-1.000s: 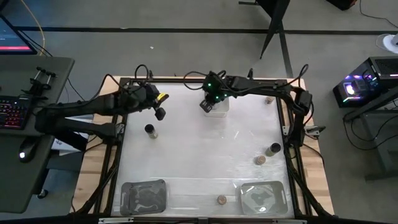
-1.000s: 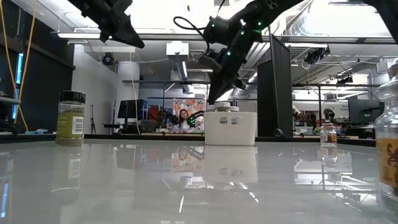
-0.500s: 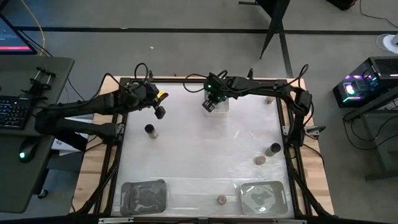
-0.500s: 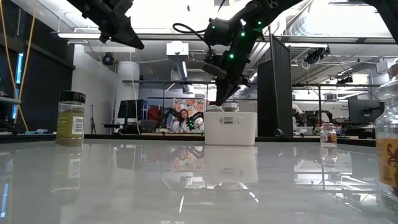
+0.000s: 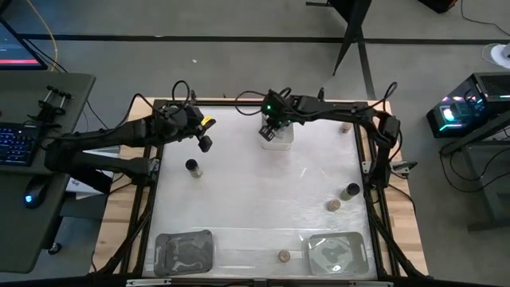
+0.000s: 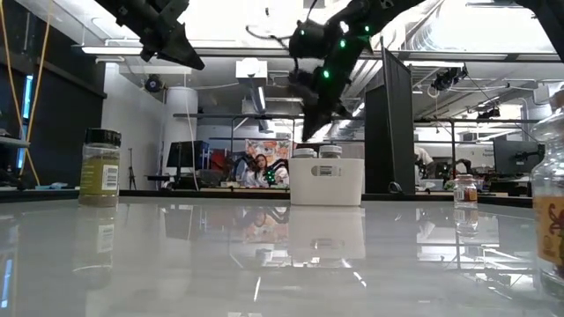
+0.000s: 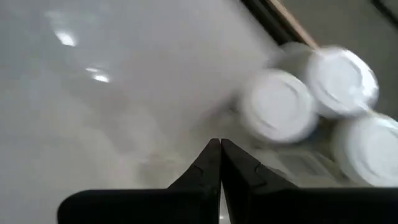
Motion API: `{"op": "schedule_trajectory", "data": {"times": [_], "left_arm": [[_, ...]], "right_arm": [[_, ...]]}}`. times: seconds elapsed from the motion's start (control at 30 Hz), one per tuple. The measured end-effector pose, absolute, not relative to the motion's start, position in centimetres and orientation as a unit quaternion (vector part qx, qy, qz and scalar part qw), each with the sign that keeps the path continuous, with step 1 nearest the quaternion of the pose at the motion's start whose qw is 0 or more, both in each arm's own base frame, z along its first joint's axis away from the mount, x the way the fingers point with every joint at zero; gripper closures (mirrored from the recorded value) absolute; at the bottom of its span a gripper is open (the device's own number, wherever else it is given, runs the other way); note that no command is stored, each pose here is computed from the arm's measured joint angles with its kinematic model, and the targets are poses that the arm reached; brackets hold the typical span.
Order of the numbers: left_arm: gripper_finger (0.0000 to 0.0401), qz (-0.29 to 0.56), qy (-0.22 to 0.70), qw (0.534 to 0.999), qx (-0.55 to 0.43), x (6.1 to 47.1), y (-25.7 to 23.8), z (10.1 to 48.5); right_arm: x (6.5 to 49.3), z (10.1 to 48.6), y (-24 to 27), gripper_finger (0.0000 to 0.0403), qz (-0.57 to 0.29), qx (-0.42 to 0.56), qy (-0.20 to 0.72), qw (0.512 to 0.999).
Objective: Sort spices by type
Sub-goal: Put the white seasoning bottle into the white bin
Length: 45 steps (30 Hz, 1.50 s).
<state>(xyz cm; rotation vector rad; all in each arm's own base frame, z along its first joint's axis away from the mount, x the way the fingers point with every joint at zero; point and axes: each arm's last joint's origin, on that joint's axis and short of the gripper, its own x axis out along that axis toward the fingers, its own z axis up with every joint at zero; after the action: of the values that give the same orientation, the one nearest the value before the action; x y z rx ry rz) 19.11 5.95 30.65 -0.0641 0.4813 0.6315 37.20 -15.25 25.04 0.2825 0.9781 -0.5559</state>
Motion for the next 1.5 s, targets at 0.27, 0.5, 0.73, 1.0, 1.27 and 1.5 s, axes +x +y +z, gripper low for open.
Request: {"op": "schedule_trajectory", "data": {"times": [0.27, 0.5, 0.73, 1.0, 1.27, 1.5], "left_arm": [[0.0401, 0.311, 0.235, 0.92, -0.03, 19.1, 6.0, 30.6], [0.0401, 0.312, 0.238, 0.919, -0.03, 19.2, 6.0, 30.6], [0.0401, 0.313, 0.242, 0.918, -0.029, 19.4, 6.1, 30.4], [0.0401, 0.313, 0.248, 0.917, -0.029, 19.6, 6.1, 30.2], [0.0401, 0.313, 0.247, 0.917, -0.029, 19.6, 6.1, 30.2], [0.04, 0.312, 0.247, 0.917, -0.029, 19.6, 6.1, 30.2]], "right_arm": [[36.6, 25.2, -14.0, 0.0403, -0.154, 0.253, 0.502, 0.813], [35.3, 24.8, -14.5, 0.0403, -0.224, 0.272, 0.538, 0.766], [34.4, 24.6, -16.0, 0.0403, -0.301, 0.277, 0.535, 0.739], [34.3, 24.3, -16.6, 0.0403, -0.327, 0.274, 0.53, 0.733], [34.1, 24.4, -17.0, 0.0403, -0.33, 0.211, 0.544, 0.742], [34.4, 24.5, -17.1, 0.0403, -0.297, 0.165, 0.55, 0.763]]}}
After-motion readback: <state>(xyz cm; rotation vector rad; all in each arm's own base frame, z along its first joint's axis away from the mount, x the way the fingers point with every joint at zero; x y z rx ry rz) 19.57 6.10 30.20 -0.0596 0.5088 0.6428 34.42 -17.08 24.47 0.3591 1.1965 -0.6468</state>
